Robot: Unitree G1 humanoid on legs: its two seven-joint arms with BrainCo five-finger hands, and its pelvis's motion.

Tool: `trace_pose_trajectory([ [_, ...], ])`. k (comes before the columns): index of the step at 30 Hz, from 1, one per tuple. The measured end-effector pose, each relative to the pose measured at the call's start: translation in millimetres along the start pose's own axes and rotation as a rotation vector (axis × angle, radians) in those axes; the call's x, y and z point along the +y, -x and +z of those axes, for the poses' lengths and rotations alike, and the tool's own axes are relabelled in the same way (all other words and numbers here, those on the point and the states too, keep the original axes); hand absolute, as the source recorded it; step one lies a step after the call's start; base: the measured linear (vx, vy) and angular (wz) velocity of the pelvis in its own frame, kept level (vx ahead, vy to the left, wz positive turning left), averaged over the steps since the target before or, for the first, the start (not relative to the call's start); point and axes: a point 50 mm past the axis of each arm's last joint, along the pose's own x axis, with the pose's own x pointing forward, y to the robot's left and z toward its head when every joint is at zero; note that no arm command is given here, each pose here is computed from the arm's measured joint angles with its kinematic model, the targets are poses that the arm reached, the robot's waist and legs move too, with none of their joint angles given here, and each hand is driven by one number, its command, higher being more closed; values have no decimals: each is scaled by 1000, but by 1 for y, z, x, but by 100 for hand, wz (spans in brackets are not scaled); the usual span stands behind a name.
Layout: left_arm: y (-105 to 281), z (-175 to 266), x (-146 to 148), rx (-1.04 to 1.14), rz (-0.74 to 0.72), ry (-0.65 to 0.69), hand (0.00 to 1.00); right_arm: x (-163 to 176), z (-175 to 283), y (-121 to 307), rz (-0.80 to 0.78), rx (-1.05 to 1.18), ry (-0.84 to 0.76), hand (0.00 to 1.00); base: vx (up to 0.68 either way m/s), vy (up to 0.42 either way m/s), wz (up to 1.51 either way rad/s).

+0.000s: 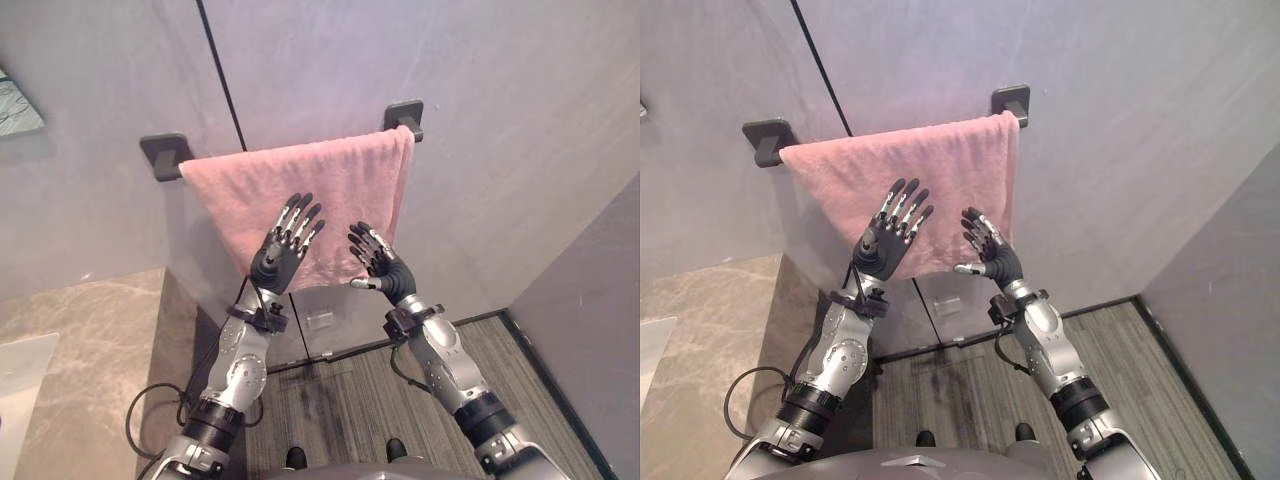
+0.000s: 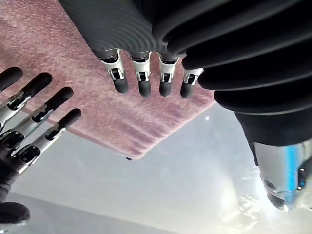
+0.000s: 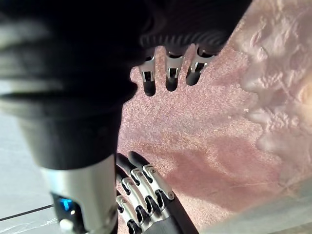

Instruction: Organize washtable

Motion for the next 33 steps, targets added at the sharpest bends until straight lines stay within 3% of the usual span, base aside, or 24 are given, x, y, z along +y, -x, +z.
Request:
trace_pose_trajectory([
  [10,-11,20,12,-97,78,-26,0,-8,12,-16,-80,-59,-73,0,-30,4,7],
  [21,3,21,42,-73,216,-65,0,-80,61,-17,-379,-216,-59,0,10,-5,5],
  [24,9,25,54,-72,286,-85,0,-95,78,-13,-446,-274,-49,0,0,0,0],
  [29,34,19,89,0,554,-122,0,-117,88,-3,-568,-324,-83,0,0,0,0],
  [33,40,29,98,-39,648,-132,0,-121,89,0,-597,-332,-90,0,11,-2,-2],
])
